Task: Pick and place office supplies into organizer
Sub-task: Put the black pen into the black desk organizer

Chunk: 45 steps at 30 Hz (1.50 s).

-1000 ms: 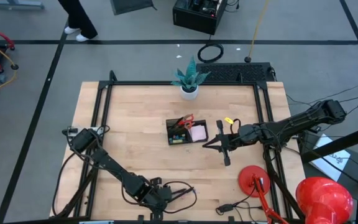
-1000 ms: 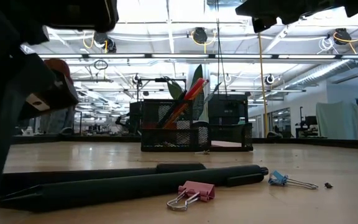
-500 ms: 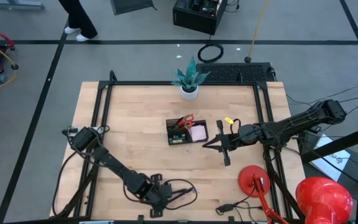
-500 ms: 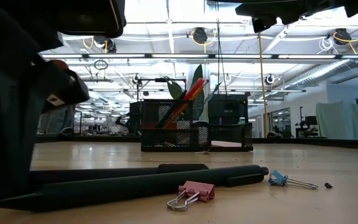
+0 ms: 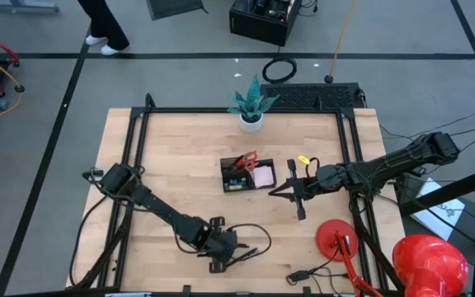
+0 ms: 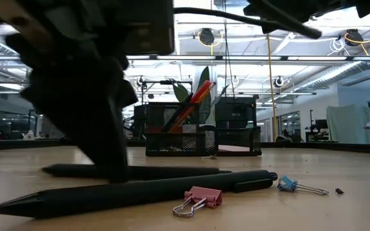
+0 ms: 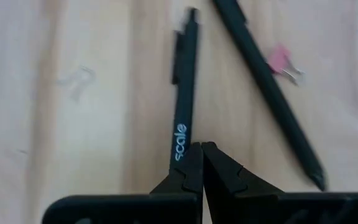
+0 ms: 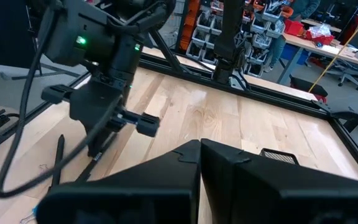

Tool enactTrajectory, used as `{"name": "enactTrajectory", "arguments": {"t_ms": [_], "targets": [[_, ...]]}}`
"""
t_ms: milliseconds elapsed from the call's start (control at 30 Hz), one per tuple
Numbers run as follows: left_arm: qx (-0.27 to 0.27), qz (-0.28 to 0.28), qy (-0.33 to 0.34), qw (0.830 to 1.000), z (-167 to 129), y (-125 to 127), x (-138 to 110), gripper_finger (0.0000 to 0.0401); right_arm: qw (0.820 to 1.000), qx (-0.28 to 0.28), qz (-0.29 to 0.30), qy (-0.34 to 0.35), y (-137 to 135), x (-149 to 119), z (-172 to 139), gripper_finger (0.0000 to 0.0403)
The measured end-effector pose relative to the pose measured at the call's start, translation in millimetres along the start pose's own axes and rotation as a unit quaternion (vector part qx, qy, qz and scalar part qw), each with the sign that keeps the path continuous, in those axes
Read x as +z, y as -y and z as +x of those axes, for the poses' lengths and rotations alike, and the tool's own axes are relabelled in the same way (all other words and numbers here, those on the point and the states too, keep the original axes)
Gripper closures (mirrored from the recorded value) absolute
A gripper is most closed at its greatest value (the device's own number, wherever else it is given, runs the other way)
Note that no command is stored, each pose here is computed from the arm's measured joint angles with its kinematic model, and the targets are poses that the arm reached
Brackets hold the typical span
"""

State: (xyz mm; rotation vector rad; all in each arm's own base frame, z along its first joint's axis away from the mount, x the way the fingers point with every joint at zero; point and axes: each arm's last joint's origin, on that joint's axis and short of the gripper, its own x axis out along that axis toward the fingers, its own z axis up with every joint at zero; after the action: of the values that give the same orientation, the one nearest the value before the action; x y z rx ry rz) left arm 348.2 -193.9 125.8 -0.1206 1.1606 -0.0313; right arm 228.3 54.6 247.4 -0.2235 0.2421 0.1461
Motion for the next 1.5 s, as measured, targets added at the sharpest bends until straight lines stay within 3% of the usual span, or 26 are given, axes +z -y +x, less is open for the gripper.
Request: {"name": "enactTrajectory", "arguments": {"t_ms": [200,500,600,700,867,1233,1500], "targets": [[0.004,0.006,0.001,1.0,1.3,-8.7,5.1,0.0394,1.0,0.0,0.0,0.0,0.1,0.0,0.0,0.0399],[-0.034,0.106,0.015,0.994,-18.5,12.2,19.2,0.0396,1.0,0.0,-0.001,-0.002,0.0,-0.4,0.0,0.0399],[-0.023,0.124,0.038,0.991,-35.6,16.8,33.1,0.0399,1.0,0.0,-0.001,0.0,0.1,0.0,0.0,0.0399],[-0.012,0.137,0.041,0.99,-34.8,10.2,39.2,0.0392,1.0,0.0,0.0,0.001,0.1,0.1,0.0,0.0399],[-0.006,0.121,0.045,0.992,-33.4,-2.5,47.5,0.0349,1.0,0.0,0.0,0.001,0.1,0.2,0.0,0.0399],[-0.023,0.175,0.047,0.983,-21.6,-2.9,49.5,0.0196,1.0,0.0,-0.001,0.002,0.1,0.4,0.0,0.0399],[-0.007,0.174,0.02,0.985,10.2,-8.9,44.3,0.017,1.0,-0.001,-0.001,0.004,0.1,0.7,0.0,0.0399]]}}
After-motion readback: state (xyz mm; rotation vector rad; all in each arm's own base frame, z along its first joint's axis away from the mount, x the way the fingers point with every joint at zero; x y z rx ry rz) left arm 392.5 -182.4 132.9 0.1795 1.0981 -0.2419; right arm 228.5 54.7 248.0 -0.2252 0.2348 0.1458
